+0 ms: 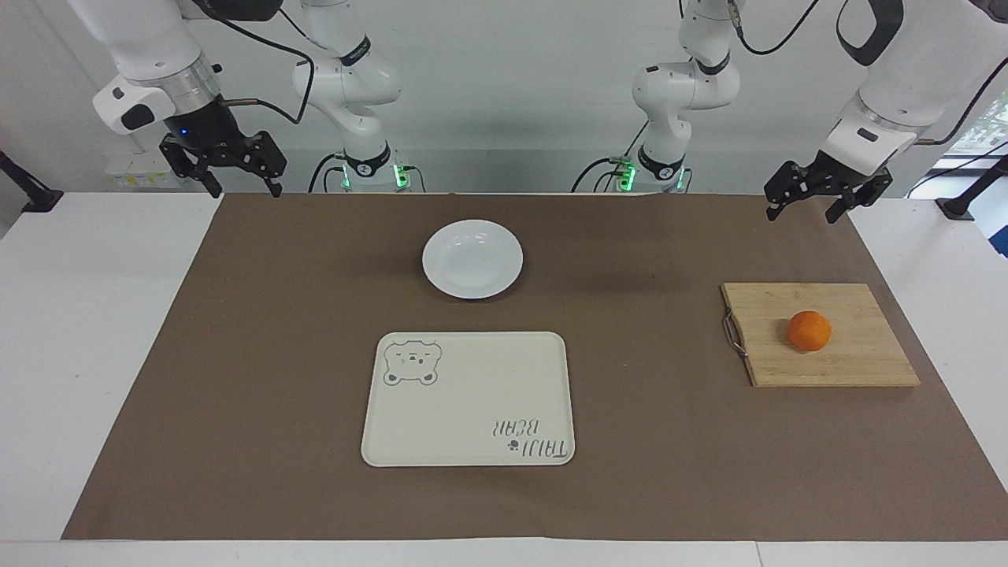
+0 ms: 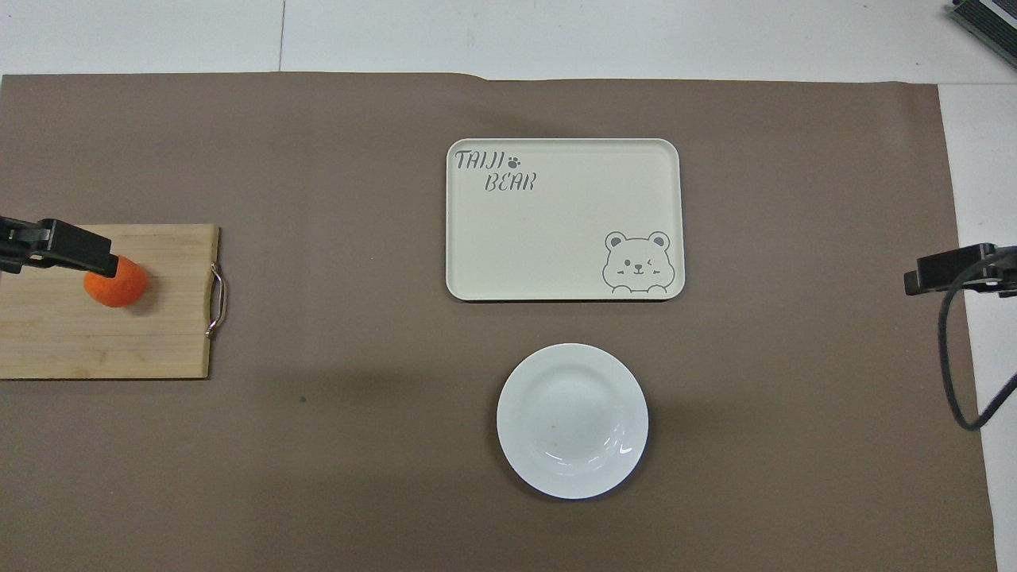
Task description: Place orange and plate with both arms
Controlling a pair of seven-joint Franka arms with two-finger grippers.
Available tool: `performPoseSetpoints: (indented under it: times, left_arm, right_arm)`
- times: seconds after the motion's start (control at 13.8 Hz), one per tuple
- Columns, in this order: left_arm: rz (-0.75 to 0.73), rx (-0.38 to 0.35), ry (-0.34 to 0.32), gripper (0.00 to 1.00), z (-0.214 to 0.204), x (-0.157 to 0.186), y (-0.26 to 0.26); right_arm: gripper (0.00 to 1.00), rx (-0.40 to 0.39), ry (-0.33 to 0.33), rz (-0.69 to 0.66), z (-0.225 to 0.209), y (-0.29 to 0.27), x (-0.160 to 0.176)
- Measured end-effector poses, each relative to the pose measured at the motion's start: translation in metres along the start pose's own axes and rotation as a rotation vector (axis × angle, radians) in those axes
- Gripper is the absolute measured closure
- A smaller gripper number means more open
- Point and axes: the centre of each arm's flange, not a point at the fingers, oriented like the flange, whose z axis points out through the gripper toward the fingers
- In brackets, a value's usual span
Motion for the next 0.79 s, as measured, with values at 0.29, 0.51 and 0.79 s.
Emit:
performPoseSetpoints:
  times: [0.29, 0.51, 0.79]
  left_arm:
    - [0.006, 0.0, 0.001, 0.0, -0.0001, 0.0, -0.0013]
    - [0.007, 0.0, 0.001, 0.0, -0.0002, 0.0, -0.0013]
    - [0.008, 0.0, 0.001, 0.0, -0.0002, 0.0, -0.0011]
  right_arm:
    - [0.0, 0.0, -0.004, 0.0, 0.0003, 0.0001, -0.0005]
    - [0.0, 0.0, -0.005, 0.003, 0.0003, 0.0016, -0.0006]
    - [0.0, 0.001, -0.026, 0.004, 0.0021, 0.0019, -0.003]
